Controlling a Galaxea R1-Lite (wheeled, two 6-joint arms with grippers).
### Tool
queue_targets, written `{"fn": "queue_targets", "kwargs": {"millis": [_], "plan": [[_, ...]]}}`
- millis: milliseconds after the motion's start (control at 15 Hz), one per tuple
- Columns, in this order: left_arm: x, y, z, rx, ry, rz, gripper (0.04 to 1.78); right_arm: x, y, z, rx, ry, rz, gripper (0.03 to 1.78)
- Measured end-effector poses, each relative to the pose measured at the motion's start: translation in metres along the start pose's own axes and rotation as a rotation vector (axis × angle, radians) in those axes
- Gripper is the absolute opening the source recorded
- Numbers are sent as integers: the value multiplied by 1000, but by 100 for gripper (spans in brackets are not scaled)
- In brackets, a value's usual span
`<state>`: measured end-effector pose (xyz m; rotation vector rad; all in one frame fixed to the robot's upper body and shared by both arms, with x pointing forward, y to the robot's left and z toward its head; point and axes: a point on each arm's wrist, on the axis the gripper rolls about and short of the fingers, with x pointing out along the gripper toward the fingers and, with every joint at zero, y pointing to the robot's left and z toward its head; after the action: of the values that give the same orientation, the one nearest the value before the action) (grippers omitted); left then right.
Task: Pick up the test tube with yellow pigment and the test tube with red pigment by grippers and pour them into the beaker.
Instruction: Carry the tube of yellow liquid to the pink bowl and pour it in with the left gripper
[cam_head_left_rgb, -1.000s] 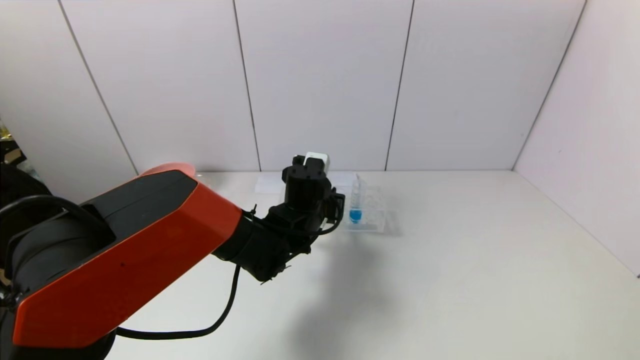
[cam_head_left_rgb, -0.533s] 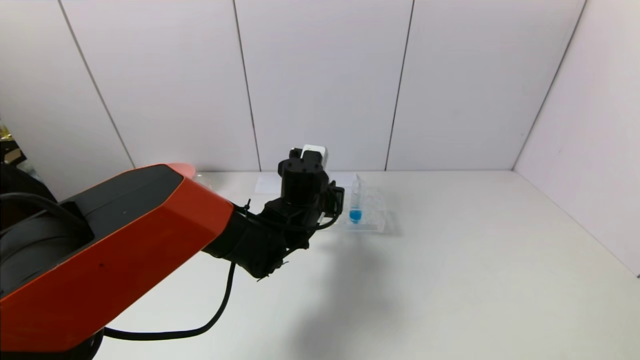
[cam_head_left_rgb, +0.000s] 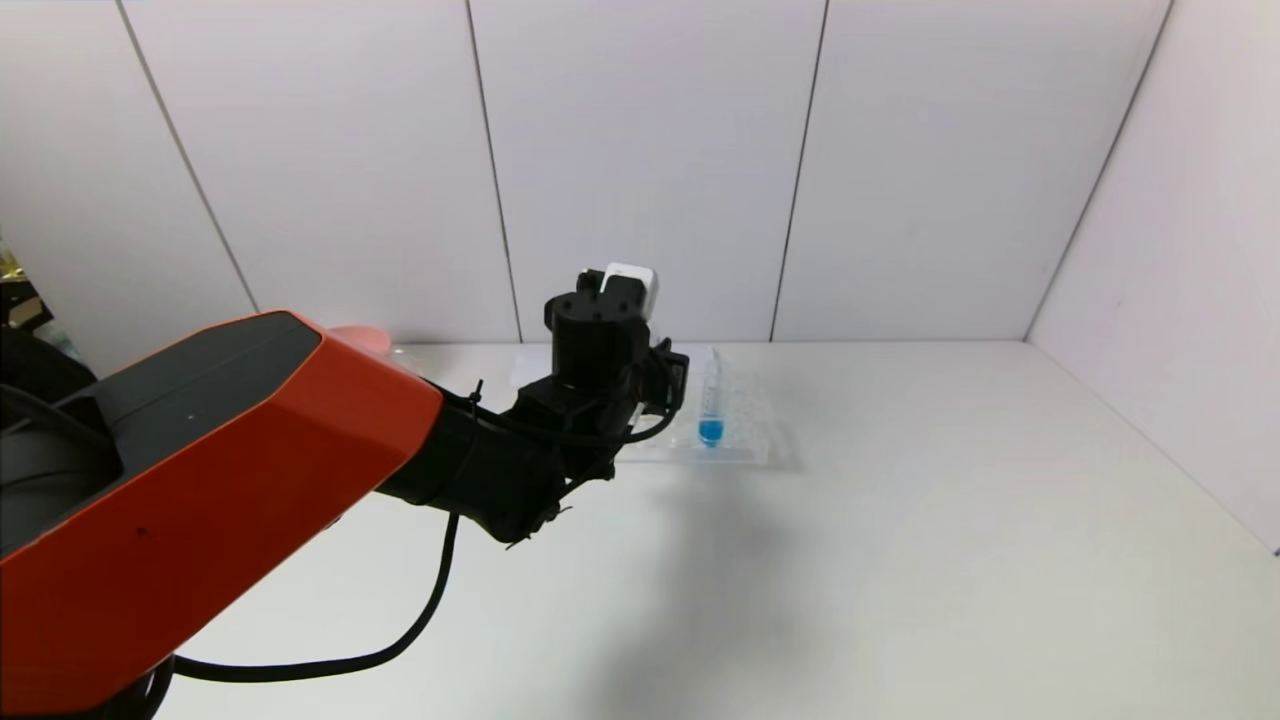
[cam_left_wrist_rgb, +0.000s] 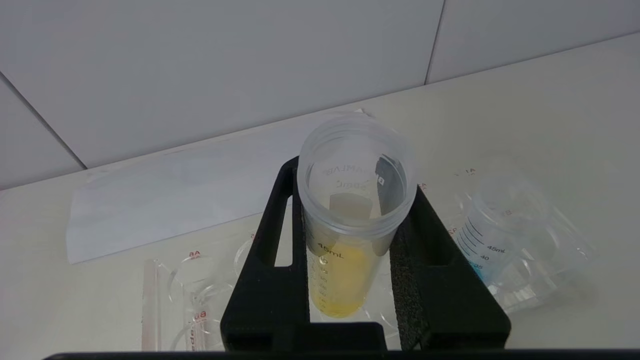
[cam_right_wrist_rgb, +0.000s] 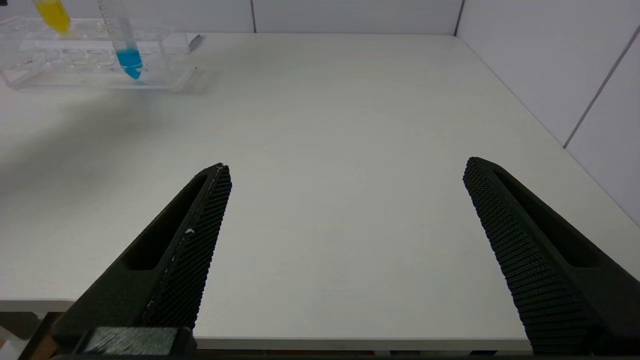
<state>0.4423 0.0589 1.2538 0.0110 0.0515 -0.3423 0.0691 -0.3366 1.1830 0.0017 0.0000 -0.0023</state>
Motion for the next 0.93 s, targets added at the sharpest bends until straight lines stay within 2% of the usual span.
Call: {"fn": "queue_targets", "kwargs": {"millis": [600,933], "plan": [[-7,4,25,-14,-56,4,47,0,0,0,0,0,0,170],[-10,16,44,-24,-93,27,47,0,0,0,0,0,0,170]]}}
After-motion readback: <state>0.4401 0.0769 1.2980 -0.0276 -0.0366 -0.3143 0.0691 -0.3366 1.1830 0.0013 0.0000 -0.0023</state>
